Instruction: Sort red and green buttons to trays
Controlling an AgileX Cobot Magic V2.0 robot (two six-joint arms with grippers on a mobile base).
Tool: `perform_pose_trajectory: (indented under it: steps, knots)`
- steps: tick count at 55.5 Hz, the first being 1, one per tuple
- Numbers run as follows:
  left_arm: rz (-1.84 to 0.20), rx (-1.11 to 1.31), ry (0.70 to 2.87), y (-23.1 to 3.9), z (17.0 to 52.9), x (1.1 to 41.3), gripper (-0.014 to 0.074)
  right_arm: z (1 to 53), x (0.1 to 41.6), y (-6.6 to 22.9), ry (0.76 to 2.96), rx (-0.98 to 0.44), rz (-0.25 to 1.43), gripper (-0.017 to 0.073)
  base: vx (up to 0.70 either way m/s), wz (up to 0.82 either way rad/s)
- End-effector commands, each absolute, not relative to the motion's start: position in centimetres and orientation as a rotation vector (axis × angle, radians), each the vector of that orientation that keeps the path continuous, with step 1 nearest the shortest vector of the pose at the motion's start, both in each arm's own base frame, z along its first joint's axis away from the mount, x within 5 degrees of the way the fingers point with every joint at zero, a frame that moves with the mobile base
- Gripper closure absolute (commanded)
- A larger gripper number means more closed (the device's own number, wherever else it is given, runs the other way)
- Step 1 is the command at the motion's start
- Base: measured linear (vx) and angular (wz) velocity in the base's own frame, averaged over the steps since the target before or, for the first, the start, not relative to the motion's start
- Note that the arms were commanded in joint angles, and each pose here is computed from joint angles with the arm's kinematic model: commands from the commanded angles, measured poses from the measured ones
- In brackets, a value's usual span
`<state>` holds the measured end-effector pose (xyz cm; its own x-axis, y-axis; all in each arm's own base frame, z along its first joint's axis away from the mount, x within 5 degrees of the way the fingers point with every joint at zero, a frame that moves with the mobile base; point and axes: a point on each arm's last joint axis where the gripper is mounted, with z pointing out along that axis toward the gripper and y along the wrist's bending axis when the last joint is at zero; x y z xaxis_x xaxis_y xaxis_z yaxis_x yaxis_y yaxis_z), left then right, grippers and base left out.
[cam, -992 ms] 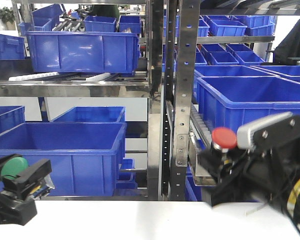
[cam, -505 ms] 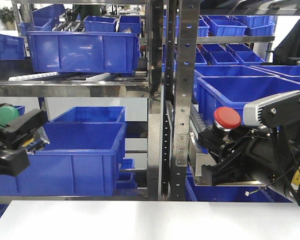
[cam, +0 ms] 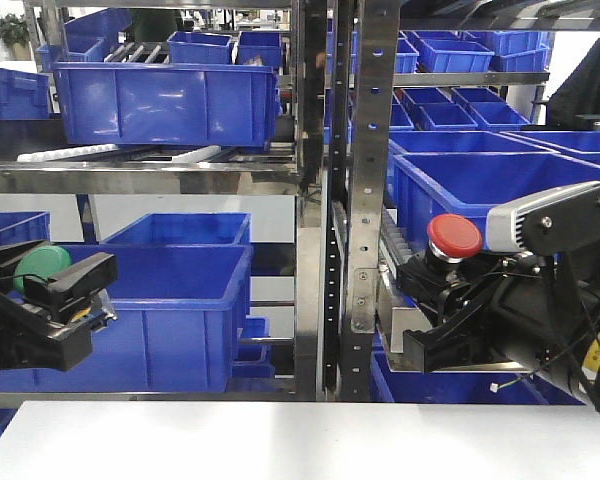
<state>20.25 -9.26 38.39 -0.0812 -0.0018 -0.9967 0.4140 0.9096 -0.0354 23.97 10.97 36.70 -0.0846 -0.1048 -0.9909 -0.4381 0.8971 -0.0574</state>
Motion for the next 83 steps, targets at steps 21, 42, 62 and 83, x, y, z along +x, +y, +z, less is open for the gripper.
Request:
perform_pose_trajectory:
  steps: [21,42,62,83]
  knots:
    - [-0.375,0.292,1.491,-9.12,40.71,19.91,0.0597,39.24,23.32,10.99,1.522,-0.424,0.331,0.0569,0.0,0.0]
    - [-0.375,0.292,1.491,-9.12,40.71,19.91,0.0597,39.24,23.32,10.99,1.522,-0.424,0.331,0.0569,0.0,0.0]
    - [-0.375,0.292,1.491,-9.12,40.71,19.91,0.0597,39.24,23.32,10.99,1.522,-0.424,0.331,0.0569,-0.01,-0.02]
    - [-0.375,0.292,1.491,-9.12,40.71,19.91,0.0597,39.24,23.32,10.99,1.522,-0.424,0.331,0.0569,-0.06,-0.07]
